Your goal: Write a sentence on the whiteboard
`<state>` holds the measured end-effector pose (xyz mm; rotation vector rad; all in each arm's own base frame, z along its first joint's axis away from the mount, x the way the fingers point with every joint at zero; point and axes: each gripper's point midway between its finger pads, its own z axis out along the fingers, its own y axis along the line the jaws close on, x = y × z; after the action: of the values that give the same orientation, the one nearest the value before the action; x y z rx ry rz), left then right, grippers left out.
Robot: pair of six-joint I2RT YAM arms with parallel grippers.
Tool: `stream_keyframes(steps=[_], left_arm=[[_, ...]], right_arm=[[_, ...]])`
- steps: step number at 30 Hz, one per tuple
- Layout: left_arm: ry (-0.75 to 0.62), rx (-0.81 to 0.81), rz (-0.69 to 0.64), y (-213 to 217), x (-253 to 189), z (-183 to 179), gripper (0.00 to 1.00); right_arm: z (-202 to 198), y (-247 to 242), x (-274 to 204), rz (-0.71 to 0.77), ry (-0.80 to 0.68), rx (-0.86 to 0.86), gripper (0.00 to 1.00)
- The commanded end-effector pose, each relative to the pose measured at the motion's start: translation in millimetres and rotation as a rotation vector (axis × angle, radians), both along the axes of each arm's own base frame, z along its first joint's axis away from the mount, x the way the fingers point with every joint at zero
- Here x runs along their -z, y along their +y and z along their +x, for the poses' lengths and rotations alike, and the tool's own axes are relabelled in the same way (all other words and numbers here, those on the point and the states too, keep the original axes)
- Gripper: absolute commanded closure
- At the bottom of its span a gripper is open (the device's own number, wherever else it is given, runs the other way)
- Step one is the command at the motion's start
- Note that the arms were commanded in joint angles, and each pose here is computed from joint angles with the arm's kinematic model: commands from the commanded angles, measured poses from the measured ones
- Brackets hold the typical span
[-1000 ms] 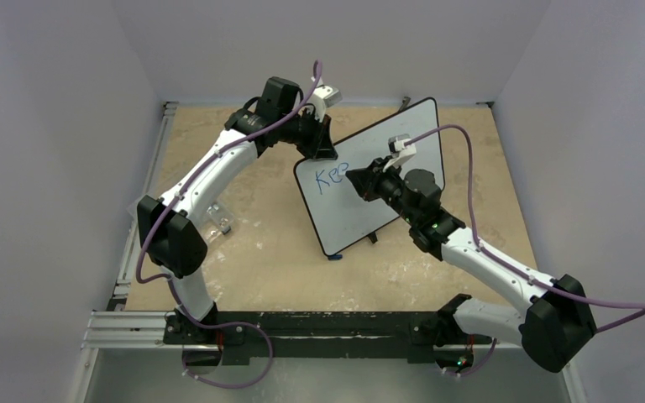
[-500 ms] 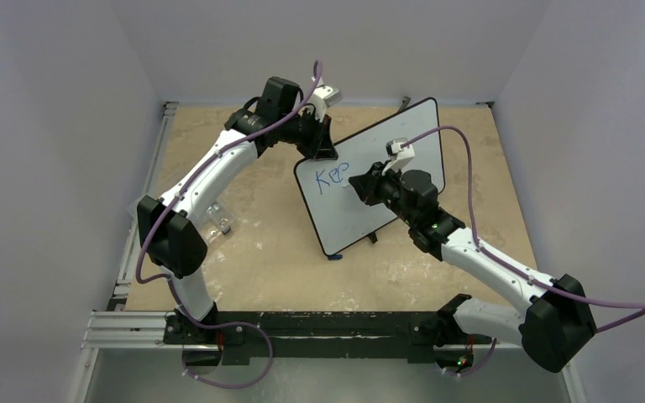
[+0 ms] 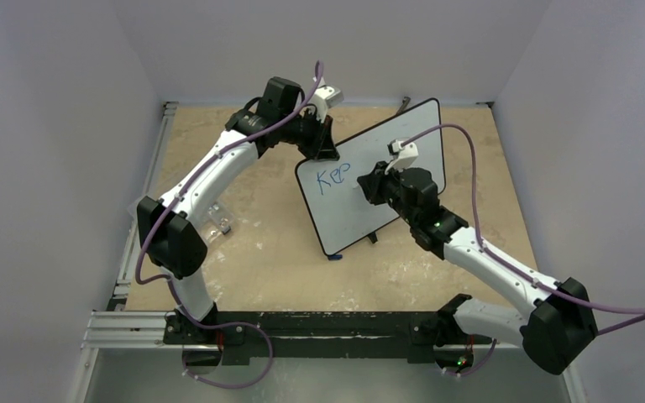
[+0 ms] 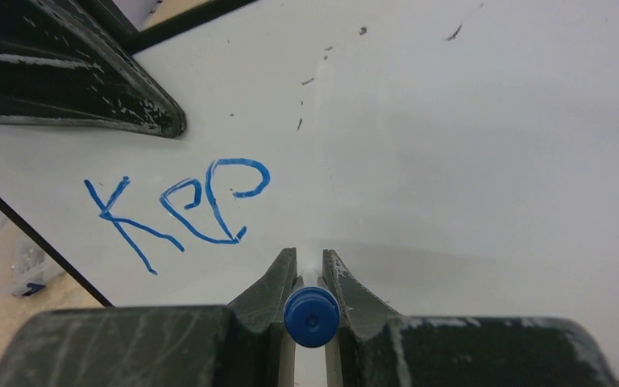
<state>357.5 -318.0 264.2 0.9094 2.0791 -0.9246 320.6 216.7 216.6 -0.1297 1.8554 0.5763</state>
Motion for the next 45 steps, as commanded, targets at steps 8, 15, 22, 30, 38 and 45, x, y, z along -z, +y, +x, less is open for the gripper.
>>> stream_keyframes(steps=[8,15,22,30,38,45], left_arm=[[-0.175,-0.047,0.080,13.9,-14.0,20.5,1.00],[-0.161,-0.052,0.089,14.6,-11.0,19.7,1.00],[-0.161,-0.059,0.092,16.4,-13.1,19.6,1.00],[-0.158,-0.060,0.096,16.9,-12.1,19.5,1.00],[-0.155,-0.060,0.092,16.3,-13.4,18.6,1.00],[-0.149,-0.059,0.088,16.2,-13.6,17.5,1.00]], right_arm=[[-8.8,-9.6,-96.0,0.120,-0.274,-0.011,1.00],[2.3,-11.2,-98.1,0.181,-0.352,0.038,1.00],[10.2,-12.9,-99.8,0.190,-0.391,0.069,1.00],[14.1,-15.8,-98.9,0.197,-0.414,0.093,1.00],[22.7,-10.9,-93.2,0.209,-0.412,0.102,1.00],[25.6,-11.4,-83.6,0.196,-0.397,0.113,1.00]])
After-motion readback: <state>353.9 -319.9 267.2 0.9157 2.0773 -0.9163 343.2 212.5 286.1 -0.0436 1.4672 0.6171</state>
